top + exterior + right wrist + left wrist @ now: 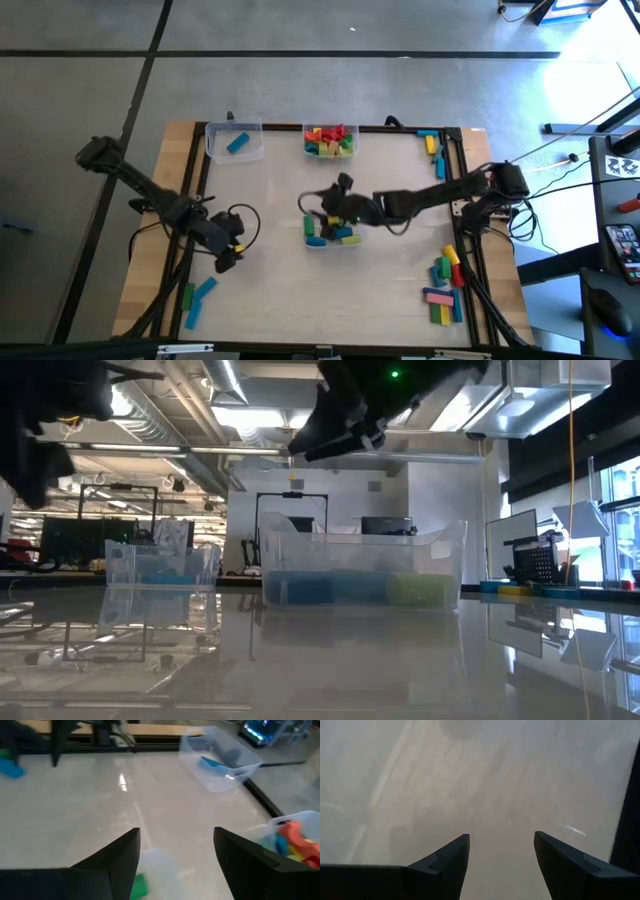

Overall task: Sort blocks by size
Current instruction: Put the blue rectangular block into the top left transparent bin

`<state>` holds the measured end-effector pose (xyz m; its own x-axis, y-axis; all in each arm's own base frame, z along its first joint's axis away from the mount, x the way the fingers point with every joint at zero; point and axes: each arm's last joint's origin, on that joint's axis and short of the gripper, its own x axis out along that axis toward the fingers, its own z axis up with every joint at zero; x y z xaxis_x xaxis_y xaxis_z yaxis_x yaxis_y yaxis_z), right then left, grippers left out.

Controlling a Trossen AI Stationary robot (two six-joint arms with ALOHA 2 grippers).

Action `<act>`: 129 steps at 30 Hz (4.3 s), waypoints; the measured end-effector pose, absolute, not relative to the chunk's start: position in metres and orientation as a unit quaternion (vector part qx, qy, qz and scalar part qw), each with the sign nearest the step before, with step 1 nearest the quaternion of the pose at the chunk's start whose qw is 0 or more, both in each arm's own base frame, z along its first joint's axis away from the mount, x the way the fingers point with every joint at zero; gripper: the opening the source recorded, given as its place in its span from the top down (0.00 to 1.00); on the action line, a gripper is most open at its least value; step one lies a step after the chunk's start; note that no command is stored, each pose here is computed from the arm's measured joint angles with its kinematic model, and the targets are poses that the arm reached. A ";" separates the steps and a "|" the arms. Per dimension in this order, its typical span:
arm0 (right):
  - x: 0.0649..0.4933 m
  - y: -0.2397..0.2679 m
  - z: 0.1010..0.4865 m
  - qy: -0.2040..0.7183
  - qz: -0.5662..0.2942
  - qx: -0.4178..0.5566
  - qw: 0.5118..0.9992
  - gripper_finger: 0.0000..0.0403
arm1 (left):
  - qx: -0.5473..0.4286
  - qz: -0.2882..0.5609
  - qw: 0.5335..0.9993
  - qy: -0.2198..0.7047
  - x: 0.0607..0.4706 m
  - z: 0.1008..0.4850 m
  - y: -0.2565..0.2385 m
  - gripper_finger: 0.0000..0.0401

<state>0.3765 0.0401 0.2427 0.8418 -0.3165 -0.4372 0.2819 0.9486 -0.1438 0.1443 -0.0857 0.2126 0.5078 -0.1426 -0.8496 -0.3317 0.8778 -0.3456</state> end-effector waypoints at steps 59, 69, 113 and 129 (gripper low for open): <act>0.376 0.084 0.197 0.253 -0.142 -0.022 0.957 0.38 | -0.265 0.189 0.653 0.684 0.123 0.139 -0.179 0.59; 0.376 0.084 0.197 0.253 -0.142 -0.021 0.957 0.38 | -0.241 0.147 0.666 0.691 0.130 0.143 -0.173 0.76; 0.379 0.084 0.187 0.262 -0.146 -0.013 0.954 0.38 | -0.070 0.401 0.849 0.337 0.172 0.241 0.007 0.71; 0.382 0.085 0.183 0.254 -0.145 -0.011 0.956 0.38 | -0.030 0.544 0.786 0.293 0.165 0.257 0.095 0.70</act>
<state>0.3823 0.0854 0.1831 0.8290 -0.2830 -0.4824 0.2722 0.9576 -0.0941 0.1653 0.0953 0.2567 0.2373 0.8369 -0.4932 -0.8720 0.4072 0.2716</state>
